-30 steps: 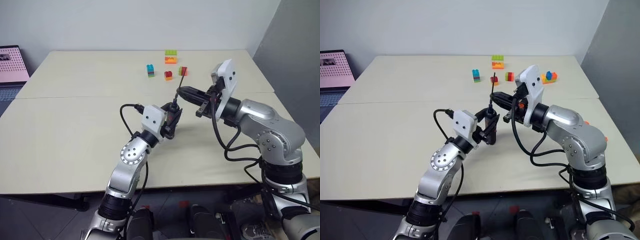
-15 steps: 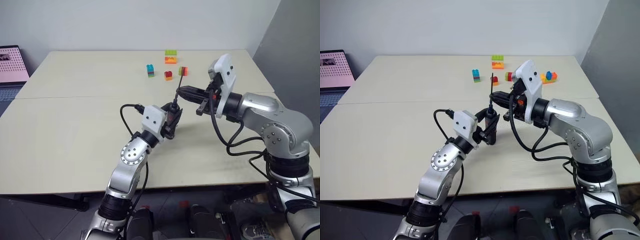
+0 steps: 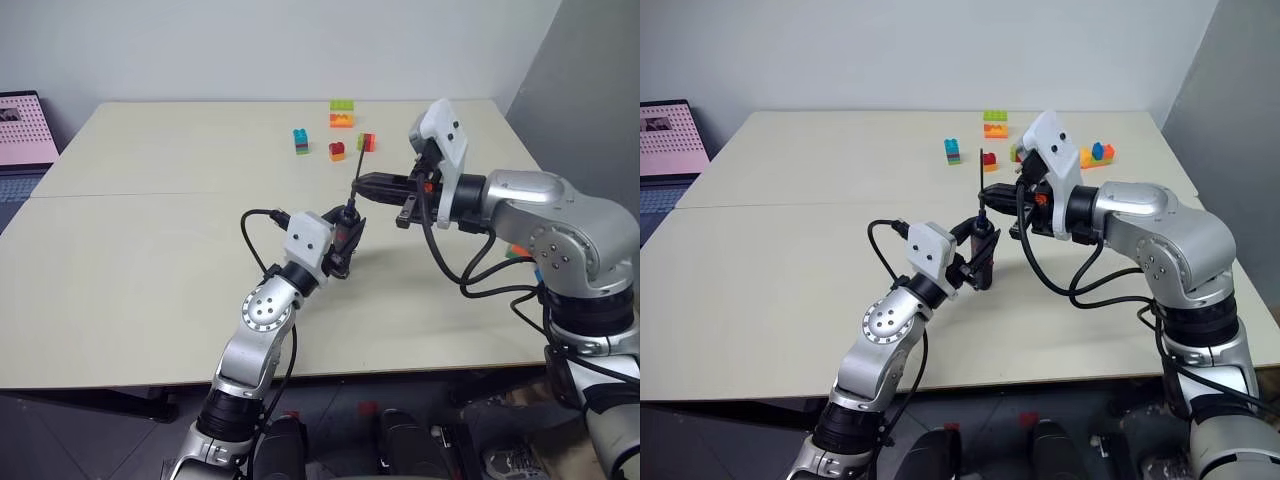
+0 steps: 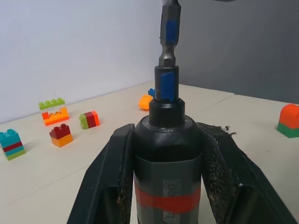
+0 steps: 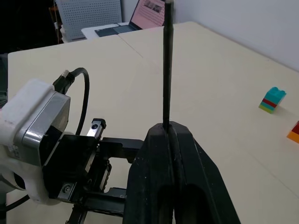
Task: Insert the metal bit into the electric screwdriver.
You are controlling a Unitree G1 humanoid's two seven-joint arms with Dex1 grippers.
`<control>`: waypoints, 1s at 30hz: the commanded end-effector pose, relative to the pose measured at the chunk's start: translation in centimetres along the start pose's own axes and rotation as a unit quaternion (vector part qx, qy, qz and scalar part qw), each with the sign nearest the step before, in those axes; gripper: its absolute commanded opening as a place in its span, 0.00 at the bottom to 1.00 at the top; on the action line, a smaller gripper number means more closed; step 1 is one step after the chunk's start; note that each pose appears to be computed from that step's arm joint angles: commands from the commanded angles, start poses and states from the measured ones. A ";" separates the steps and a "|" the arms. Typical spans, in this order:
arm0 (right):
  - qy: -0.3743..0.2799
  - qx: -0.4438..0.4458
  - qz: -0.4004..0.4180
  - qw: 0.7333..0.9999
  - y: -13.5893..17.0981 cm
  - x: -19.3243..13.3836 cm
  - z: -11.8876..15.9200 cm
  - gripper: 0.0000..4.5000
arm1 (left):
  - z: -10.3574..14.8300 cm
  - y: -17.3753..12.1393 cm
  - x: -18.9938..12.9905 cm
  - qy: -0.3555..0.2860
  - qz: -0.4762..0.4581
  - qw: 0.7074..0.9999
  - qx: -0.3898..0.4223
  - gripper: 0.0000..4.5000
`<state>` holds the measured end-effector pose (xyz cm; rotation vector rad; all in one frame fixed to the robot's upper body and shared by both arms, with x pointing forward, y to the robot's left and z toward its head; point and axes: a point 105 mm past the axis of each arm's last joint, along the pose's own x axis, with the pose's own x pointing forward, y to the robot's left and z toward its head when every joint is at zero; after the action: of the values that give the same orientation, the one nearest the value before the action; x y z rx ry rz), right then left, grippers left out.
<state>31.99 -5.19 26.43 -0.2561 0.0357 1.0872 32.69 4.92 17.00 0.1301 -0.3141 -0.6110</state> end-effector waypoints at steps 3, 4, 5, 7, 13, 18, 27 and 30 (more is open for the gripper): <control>0.040 0.007 0.021 0.999 0.1 0.2 -1.2 0.00 | -1.4 0.5 -0.5 0.028 0.012 1.000 0.004 0.36; 0.046 0.001 0.022 0.999 0.1 0.3 -1.3 0.00 | -1.4 0.5 -0.5 0.028 0.013 1.000 0.004 0.36; 0.051 -0.004 0.021 0.998 0.1 0.3 -1.3 0.00 | -1.4 0.5 -0.5 0.028 0.013 0.999 0.004 0.36; 0.050 -0.002 0.029 0.998 0.3 0.4 -1.4 0.00 | -1.4 0.5 -0.5 0.029 0.014 0.999 0.004 0.36; 0.027 -0.004 0.025 0.999 0.1 0.4 -0.8 0.09 | -1.5 0.6 -0.6 0.030 0.016 0.999 0.005 0.36; 0.004 -0.010 0.010 1.000 -0.4 0.2 0.1 0.34 | -1.5 0.6 -0.6 0.031 0.017 0.999 0.004 0.36; -0.065 0.008 0.006 0.998 -0.9 -0.5 3.0 0.74 | -1.6 0.5 -0.7 0.031 0.018 0.999 0.002 0.36; -0.080 0.016 0.024 0.996 -0.5 -0.9 3.8 0.74 | -1.6 0.8 -0.7 0.031 0.024 0.999 -0.001 0.36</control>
<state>32.58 -5.41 28.38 -0.1458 -0.0136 1.1183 32.51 4.88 17.23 0.1295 -0.3317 -0.6082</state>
